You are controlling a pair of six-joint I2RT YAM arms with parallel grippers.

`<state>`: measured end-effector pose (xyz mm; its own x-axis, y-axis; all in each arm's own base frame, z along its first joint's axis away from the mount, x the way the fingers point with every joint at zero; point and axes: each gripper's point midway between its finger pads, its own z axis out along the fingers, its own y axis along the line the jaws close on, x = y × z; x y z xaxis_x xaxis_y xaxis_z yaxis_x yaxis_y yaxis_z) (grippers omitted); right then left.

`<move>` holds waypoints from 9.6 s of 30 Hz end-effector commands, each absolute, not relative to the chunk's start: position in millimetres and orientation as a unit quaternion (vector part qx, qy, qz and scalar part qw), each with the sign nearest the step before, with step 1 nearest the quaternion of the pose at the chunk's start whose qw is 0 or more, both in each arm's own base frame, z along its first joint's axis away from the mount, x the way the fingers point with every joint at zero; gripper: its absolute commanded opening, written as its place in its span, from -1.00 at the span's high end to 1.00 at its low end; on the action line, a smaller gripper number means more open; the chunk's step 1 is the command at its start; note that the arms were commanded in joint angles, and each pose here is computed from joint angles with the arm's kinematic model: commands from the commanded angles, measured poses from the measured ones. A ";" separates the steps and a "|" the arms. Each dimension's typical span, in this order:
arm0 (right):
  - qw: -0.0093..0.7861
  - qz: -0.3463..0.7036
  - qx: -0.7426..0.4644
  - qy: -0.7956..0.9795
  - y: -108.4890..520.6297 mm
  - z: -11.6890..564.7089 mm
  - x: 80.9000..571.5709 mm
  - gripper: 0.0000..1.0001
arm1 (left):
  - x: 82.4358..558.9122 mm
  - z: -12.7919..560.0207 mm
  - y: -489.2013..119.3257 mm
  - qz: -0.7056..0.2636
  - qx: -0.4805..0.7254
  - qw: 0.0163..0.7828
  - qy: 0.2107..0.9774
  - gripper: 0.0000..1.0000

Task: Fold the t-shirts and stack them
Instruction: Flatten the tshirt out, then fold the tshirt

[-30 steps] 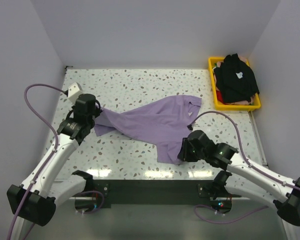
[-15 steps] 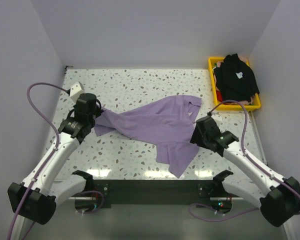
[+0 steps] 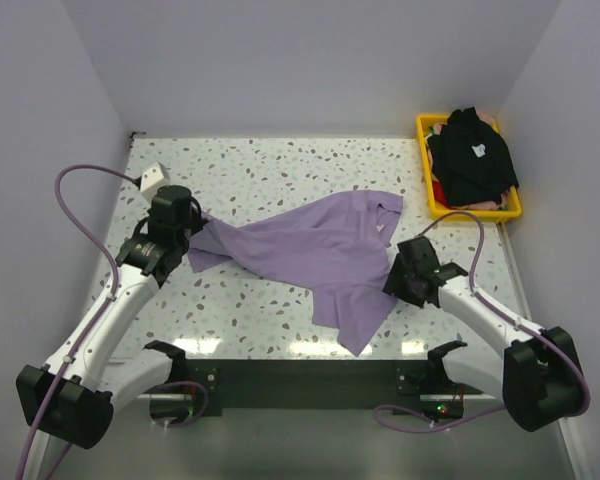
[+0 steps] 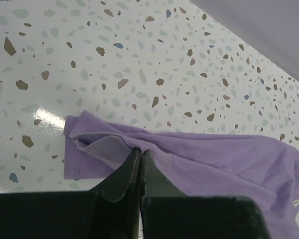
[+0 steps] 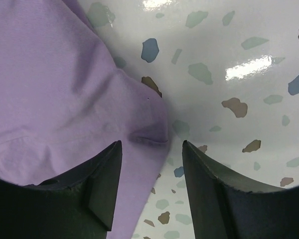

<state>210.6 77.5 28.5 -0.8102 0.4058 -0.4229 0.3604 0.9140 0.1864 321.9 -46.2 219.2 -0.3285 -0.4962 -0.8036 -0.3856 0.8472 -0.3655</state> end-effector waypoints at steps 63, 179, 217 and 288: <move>0.650 0.222 0.037 0.726 166.6 475.5 523.7 1.00 | 484.7 460.6 -23.2 -0.142 -0.257 0.732 0.614 1.00; 0.248 0.146 0.188 0.939 109.8 48.4 210.9 1.00 | 337.8 21.5 70.1 0.065 -0.514 0.329 0.790 1.00; 0.306 0.102 0.080 0.943 139.0 120.2 337.6 1.00 | 395.0 61.3 70.6 0.045 -0.481 0.356 0.800 1.00; 0.357 0.135 0.158 0.911 86.8 169.0 492.8 1.00 | 491.5 68.0 62.8 -0.005 -0.452 0.367 0.813 1.00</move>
<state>482.5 88.8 149.1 -0.7175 0.3976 -0.5719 0.2188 0.9082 0.3568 473.9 56.7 51.0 -0.3485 -0.7561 -0.5539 -0.7581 0.5750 -0.3078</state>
